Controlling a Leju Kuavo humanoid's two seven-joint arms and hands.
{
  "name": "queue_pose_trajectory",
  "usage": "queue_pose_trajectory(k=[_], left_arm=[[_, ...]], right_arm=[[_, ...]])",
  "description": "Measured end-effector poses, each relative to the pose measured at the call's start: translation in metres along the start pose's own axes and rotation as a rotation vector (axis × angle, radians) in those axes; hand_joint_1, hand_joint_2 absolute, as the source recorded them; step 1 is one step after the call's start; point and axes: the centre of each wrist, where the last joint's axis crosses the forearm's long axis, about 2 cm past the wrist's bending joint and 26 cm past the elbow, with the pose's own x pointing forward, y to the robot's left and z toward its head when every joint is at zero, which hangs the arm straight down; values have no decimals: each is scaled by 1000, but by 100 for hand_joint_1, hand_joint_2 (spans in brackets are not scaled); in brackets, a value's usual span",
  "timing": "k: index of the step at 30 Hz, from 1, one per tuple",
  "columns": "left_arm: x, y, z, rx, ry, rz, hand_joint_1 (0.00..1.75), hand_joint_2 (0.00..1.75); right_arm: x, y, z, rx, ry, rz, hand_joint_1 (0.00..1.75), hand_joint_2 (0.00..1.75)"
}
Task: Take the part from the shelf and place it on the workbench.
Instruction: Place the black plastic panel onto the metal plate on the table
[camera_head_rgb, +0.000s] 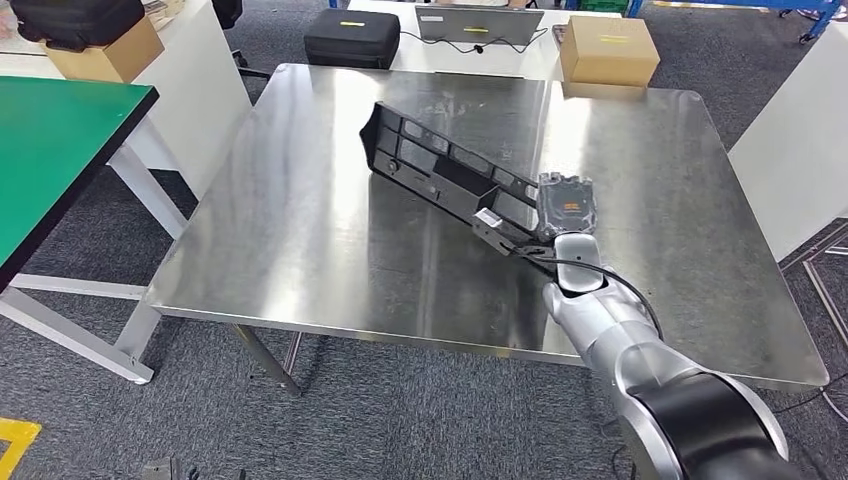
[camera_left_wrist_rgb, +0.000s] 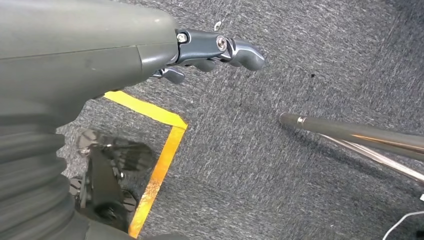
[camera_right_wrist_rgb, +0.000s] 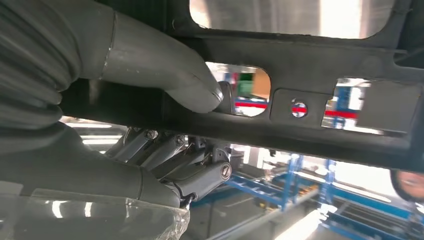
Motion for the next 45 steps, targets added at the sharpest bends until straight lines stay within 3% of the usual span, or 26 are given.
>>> queue_pose_trajectory(k=[13, 17, 19, 23, 45], left_arm=[[-1, 2, 0, 0, -4, -5, 0, 175], [-2, 3, 1, 15, -19, -25, 0, 175], [-2, 3, 1, 23, -21, -31, 0, 175], [-2, 3, 1, 29, -18, -26, 0, 0], [-6, 7, 4, 51, 18, -29, 0, 0]], right_arm=[[-49, 14, -5, 70, 121, 60, 175, 175], [-53, 16, -4, 81, 133, 69, 0, 0], [-54, 17, -4, 91, 139, 74, 0, 0], [-52, 21, 0, 111, 143, 79, 0, 0], [-33, 34, 18, 105, 111, 95, 0, 0]])
